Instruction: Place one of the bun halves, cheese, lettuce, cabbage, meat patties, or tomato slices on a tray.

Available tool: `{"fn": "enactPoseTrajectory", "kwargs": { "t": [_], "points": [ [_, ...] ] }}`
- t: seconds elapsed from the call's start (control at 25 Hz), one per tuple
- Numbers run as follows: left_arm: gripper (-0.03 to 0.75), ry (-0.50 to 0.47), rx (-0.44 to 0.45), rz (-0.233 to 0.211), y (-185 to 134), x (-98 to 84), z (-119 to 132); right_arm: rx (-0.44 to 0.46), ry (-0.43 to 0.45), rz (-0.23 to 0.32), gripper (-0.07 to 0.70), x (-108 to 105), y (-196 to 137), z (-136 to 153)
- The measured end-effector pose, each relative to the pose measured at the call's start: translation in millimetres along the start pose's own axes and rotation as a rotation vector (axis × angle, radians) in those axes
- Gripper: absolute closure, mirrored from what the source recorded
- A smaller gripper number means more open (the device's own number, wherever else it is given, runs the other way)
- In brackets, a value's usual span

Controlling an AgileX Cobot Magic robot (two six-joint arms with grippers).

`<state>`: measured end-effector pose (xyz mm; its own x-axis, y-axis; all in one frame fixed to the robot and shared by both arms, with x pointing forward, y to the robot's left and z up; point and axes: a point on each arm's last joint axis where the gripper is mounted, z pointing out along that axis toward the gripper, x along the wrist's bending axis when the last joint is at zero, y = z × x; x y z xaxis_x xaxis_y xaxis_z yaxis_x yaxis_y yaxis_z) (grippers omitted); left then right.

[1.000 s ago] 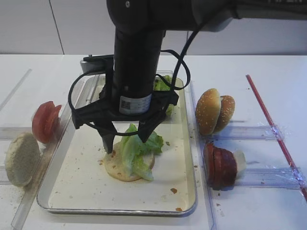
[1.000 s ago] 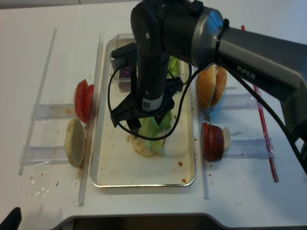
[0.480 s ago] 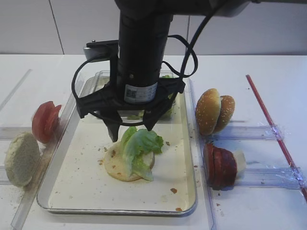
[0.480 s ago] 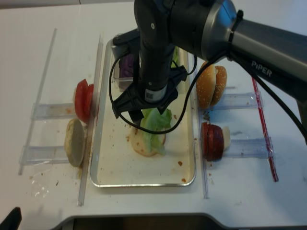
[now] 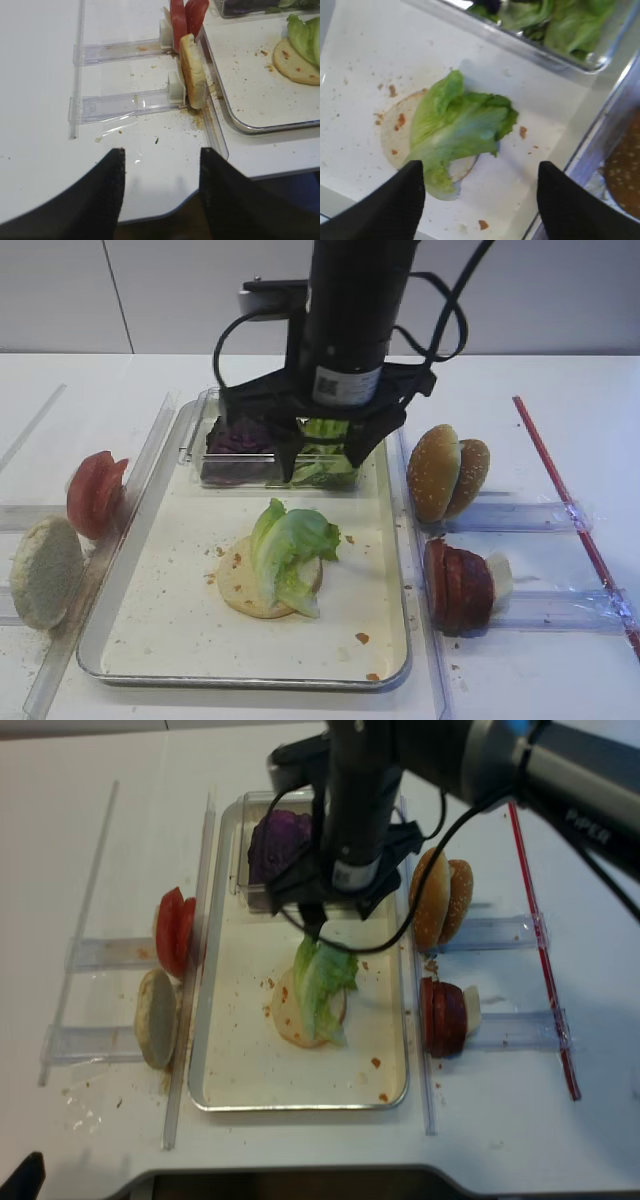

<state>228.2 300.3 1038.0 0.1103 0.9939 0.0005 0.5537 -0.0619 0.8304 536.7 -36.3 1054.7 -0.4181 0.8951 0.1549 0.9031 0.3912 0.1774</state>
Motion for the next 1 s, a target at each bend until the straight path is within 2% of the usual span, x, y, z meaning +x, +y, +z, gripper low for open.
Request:
{"fn": "enactPoseTrajectory", "kwargs": {
  "t": [0.48,0.8,1.0],
  "points": [
    [0.384,0.0,0.0,0.0,0.0,0.0,0.0,-0.152,-0.093,0.132,0.134,-83.8,-1.7,-63.0],
    [0.384,0.0,0.0,0.0,0.0,0.0,0.0,-0.142,-0.156,0.3,0.134,-146.4,-39.8,-80.8],
    [0.384,0.0,0.0,0.0,0.0,0.0,0.0,-0.154,-0.186,0.393,0.134,-176.7,-71.6,-96.2]
  ]
}}
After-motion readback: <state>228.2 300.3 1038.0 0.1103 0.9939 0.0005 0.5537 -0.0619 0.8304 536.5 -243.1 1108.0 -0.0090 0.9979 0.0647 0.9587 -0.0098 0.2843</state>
